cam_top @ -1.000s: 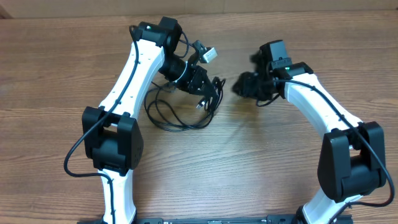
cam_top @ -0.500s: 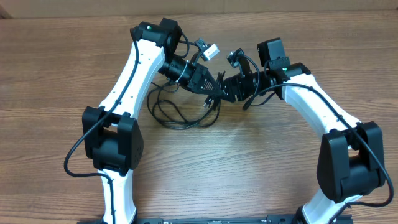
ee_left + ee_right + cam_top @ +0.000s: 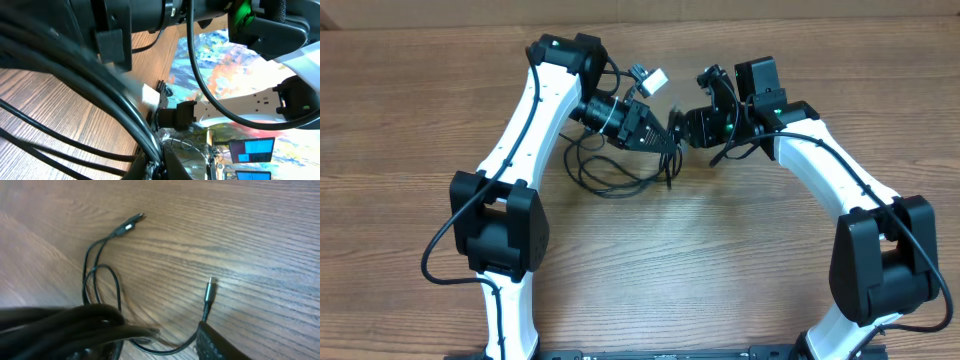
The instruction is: Untangle cables
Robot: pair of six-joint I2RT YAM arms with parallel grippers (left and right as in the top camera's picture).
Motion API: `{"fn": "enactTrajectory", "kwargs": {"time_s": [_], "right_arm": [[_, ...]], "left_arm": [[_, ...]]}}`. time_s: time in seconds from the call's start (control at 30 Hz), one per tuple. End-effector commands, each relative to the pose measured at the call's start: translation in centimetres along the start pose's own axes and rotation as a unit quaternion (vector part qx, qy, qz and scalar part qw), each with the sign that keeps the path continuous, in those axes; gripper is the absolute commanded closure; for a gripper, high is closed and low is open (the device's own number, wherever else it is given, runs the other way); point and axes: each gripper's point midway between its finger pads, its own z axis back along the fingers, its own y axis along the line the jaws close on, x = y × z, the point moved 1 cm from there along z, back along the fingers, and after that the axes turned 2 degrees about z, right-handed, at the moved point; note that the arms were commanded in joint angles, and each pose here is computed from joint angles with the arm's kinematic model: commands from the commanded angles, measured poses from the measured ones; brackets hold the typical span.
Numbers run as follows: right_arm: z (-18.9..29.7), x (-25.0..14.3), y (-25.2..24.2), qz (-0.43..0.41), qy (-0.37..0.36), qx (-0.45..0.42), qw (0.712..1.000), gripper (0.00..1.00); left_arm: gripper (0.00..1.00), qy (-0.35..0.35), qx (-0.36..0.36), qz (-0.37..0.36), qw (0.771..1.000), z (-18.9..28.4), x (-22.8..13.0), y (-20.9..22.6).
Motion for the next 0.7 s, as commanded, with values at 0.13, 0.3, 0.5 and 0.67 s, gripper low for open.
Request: {"fn": "enactTrajectory", "kwargs": {"time_s": [0.13,0.3,0.5,0.67], "right_arm": [[0.3,-0.8,-3.4,-0.182,-0.004,-0.097,0.979,0.82],[2.3,-4.3,-7.8,-0.263,0.024,-0.247,0.932,0.82],[2.5,-5.6,-7.6,-0.237,0.059,-0.248,0.937,0.87],[0.7,-4.9,-0.5,-0.138,0.099,-0.013,0.985,0.58]], "left_arm": [[0.96,-0.019,-0.008,-0.04,0.999,0.8,0.7,-1.7],[0.96,0.004,0.089,-0.03,0.996,2.4,-0.2,2.0],[0.96,0.014,0.272,0.035,0.962,5.7,-0.5,8.2],[0.96,-0.03,0.341,0.099,0.934,7.1,0.8,10.3]]}}
